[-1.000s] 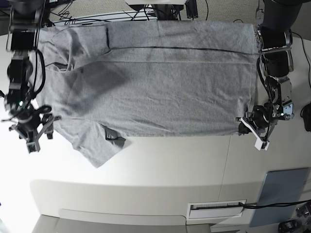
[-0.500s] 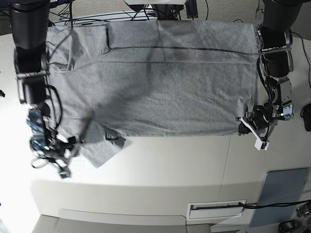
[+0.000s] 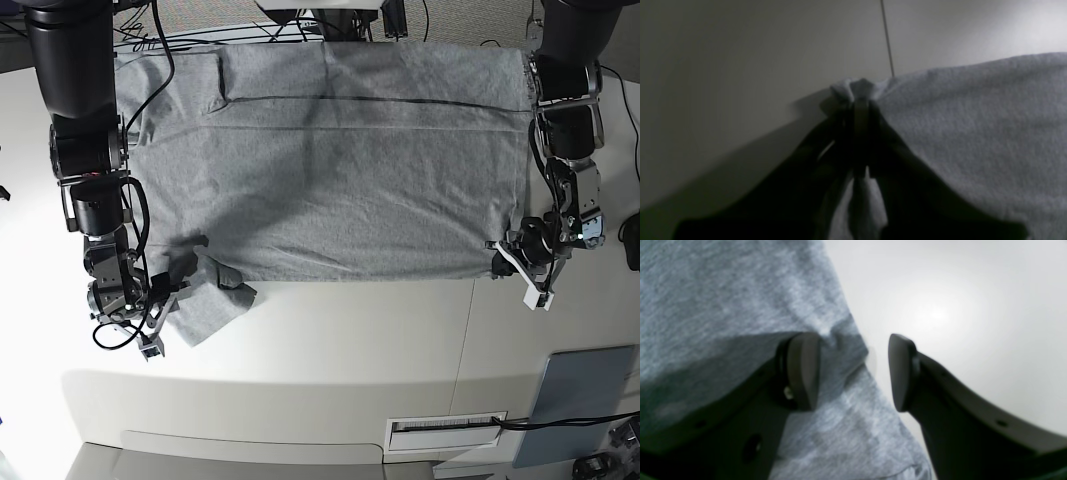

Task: Fold the T-shirt properly
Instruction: 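Move right gripper to the opposite side near the sleeve and grasp, then lift both grippers and fold that side over onto the first fold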

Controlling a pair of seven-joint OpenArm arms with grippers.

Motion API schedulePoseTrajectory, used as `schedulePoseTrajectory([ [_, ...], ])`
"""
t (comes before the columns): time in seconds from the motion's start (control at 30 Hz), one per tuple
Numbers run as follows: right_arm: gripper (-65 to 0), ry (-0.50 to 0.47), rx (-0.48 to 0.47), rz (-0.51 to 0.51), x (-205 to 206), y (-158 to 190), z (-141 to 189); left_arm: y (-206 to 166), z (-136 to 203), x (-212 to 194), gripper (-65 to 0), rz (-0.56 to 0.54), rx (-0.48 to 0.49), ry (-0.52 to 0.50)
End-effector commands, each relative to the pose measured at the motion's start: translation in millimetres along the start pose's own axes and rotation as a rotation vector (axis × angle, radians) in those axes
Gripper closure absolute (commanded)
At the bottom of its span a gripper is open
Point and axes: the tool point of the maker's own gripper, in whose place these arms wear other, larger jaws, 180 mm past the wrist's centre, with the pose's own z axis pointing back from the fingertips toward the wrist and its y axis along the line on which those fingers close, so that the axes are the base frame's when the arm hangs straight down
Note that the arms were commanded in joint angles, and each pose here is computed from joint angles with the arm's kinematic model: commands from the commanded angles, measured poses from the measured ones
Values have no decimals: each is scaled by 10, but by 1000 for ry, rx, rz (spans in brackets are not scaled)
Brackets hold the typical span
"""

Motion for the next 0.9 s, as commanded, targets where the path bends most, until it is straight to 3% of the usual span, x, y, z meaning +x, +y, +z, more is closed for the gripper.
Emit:
schedulePoseTrajectory([
  [0.0, -320, -42, -29, -9, 223, -147, 95, 96, 47, 64, 0, -19, 30, 10],
  [0.23, -300, -1, 59, -51, 31, 61, 30, 95, 47, 64, 0, -19, 30, 10],
  [0.4, -78, 16, 84, -68, -81, 146, -7, 96, 47, 65, 0, -18, 30, 10],
  [0.5, -5, -22, 64, -73, -32, 114, -18, 94, 47, 87, 0, -19, 29, -3],
  [0.73, 0, -70, -21, -41, 232, -33, 137, 97, 101, 267, 0, -40, 35, -63],
  [0.87, 0, -124, -92, -37, 350, -188, 335, 75, 141, 292, 0, -62, 37, -44],
])
